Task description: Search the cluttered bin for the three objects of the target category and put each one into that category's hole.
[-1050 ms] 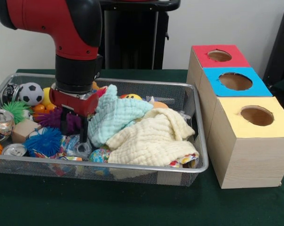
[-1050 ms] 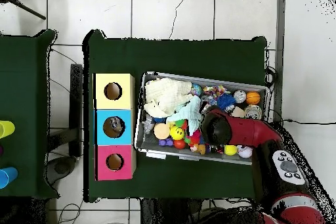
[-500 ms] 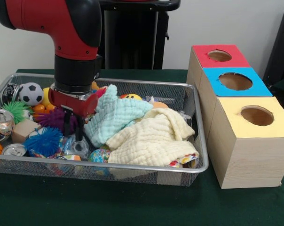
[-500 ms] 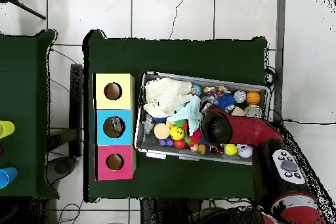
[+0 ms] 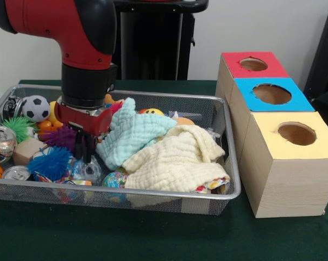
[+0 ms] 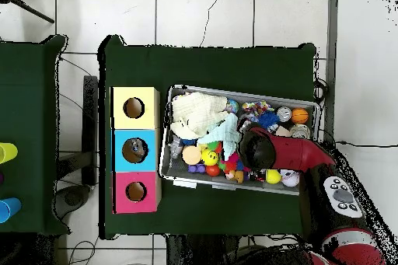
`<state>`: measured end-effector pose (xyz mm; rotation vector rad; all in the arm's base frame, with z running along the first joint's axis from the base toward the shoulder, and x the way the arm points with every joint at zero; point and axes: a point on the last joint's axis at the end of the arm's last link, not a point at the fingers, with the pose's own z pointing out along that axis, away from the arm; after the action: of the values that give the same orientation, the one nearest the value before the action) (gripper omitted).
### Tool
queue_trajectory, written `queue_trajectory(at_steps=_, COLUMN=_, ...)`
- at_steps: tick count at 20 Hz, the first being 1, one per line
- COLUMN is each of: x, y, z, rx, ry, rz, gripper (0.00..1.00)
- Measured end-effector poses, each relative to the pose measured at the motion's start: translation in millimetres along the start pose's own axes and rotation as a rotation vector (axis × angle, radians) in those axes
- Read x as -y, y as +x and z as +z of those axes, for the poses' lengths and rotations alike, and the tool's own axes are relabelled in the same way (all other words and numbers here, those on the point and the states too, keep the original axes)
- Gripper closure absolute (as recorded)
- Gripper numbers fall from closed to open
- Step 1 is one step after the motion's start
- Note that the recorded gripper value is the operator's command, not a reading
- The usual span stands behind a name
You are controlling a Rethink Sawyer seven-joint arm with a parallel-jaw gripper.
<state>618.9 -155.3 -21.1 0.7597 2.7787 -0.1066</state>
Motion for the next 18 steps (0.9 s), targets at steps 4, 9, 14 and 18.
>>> queue_trajectory(at_steps=4, x=-1, y=-1.4, z=0, rx=0.002, ry=-0.002, rz=0.002, gripper=1.00)
queue_trajectory(at_steps=9, x=-2, y=-4.8, z=-4, rx=-0.004, ry=0.001, rz=0.012, gripper=1.00)
queue_trajectory(at_steps=14, x=-4, y=-15.6, z=-23, rx=-0.039, ry=0.023, rz=0.033, gripper=1.00)
queue_trajectory(at_steps=18, x=-6, y=-25.9, z=-46, rx=-0.078, ry=0.050, rz=0.042, gripper=1.00)
